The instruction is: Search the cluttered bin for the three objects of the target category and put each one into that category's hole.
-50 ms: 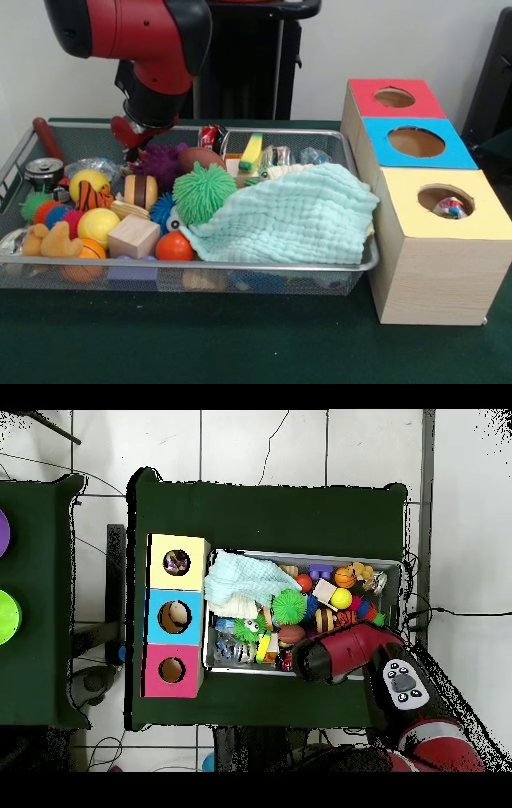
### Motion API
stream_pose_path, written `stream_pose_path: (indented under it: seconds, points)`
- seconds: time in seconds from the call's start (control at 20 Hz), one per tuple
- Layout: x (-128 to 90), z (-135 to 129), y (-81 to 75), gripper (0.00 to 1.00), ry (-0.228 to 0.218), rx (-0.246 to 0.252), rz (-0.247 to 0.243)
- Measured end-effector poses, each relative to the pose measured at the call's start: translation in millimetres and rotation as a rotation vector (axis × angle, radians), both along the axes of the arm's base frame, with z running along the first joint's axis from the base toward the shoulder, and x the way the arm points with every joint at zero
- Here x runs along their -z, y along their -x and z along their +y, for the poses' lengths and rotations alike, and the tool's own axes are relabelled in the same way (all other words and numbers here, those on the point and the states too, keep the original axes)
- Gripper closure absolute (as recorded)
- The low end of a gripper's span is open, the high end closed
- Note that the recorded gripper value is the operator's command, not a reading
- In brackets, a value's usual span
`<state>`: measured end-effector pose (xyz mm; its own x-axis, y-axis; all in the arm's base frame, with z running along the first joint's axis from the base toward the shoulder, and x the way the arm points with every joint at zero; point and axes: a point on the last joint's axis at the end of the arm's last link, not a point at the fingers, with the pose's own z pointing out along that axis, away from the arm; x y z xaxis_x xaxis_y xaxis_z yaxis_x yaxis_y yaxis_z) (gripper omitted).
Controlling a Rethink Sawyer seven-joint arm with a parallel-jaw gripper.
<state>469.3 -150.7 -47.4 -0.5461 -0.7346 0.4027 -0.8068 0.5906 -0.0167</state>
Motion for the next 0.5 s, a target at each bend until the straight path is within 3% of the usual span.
stream_pose_path:
  seconds: [0.5]
  points:
    - [-5.3,1.5,-0.7,1.00,0.008,-0.002,-0.001]
